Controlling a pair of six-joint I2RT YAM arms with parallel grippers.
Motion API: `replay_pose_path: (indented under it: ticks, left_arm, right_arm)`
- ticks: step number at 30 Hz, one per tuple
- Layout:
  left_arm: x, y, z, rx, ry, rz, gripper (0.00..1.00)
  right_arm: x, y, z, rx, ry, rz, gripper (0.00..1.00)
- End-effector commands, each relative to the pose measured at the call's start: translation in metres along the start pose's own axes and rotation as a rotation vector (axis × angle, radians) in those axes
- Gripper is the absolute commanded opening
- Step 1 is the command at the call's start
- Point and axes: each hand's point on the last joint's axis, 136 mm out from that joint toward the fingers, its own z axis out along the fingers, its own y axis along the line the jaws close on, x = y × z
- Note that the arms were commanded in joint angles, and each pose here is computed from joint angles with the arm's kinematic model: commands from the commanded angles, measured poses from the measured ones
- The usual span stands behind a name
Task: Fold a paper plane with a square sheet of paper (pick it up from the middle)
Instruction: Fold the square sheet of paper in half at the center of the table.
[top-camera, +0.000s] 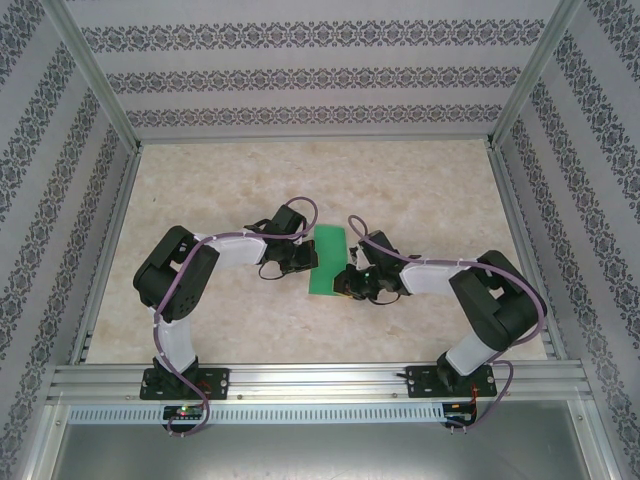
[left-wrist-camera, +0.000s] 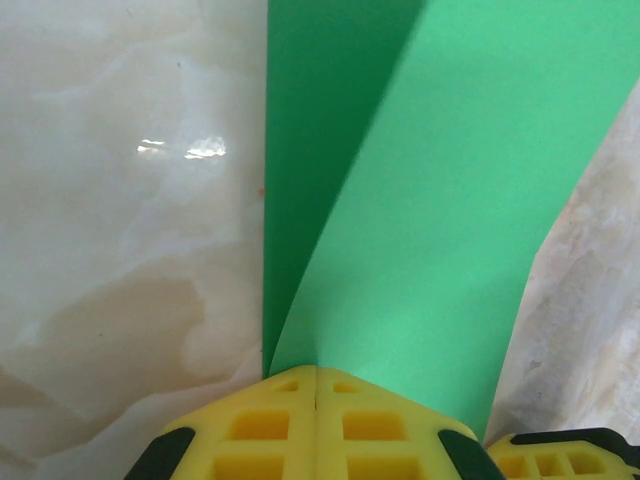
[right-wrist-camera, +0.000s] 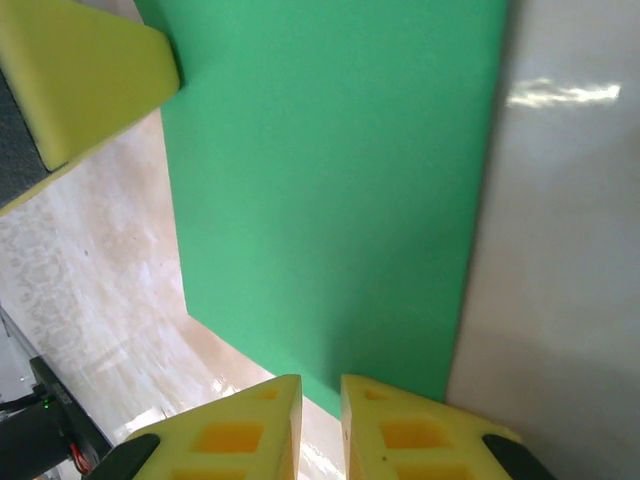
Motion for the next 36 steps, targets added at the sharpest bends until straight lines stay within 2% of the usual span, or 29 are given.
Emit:
replay_pose_path:
  ticks: [1, 5, 9, 14, 20, 23, 29, 36]
  left_arm:
    - [0.020, 0.022, 0.008, -0.096, 0.068, -0.005, 0.00]
    - [0.020, 0.022, 0.008, -0.096, 0.067, -0.008, 0.00]
    - [0.019, 0.021, 0.007, -0.094, 0.066, -0.007, 0.00]
    - [0.019, 0.021, 0.008, -0.094, 0.066, -0.008, 0.00]
    - [0.021, 0.023, 0.009, -0.098, 0.071, -0.003, 0.00]
    - [0.022, 0.024, 0.009, -0.101, 0.072, -0.002, 0.00]
    - [0.022, 0.025, 0.009, -0.105, 0.075, -0.001, 0.00]
    - [0.022, 0.024, 0.009, -0.103, 0.078, 0.003, 0.00]
  right_arm:
    - [-0.031, 0.022, -0.026, -0.014, -0.105, -0.050, 0.18]
    - [-0.064, 0.036, -0.038, -0.070, -0.155, -0.060, 0.19]
    - [-0.082, 0.040, -0.028, -0.077, -0.145, -0.079, 0.19]
    - [-0.090, 0.016, -0.008, -0.027, -0.136, -0.050, 0.19]
    - [-0.077, -0.024, 0.011, 0.080, -0.087, -0.002, 0.19]
    - [-0.078, -0.013, 0.006, 0.048, -0.093, -0.004, 0.19]
    - [-0.106, 0.032, -0.026, -0.039, -0.175, -0.070, 0.20]
    - [-0.122, 0.019, -0.006, -0.043, -0.156, -0.041, 0.20]
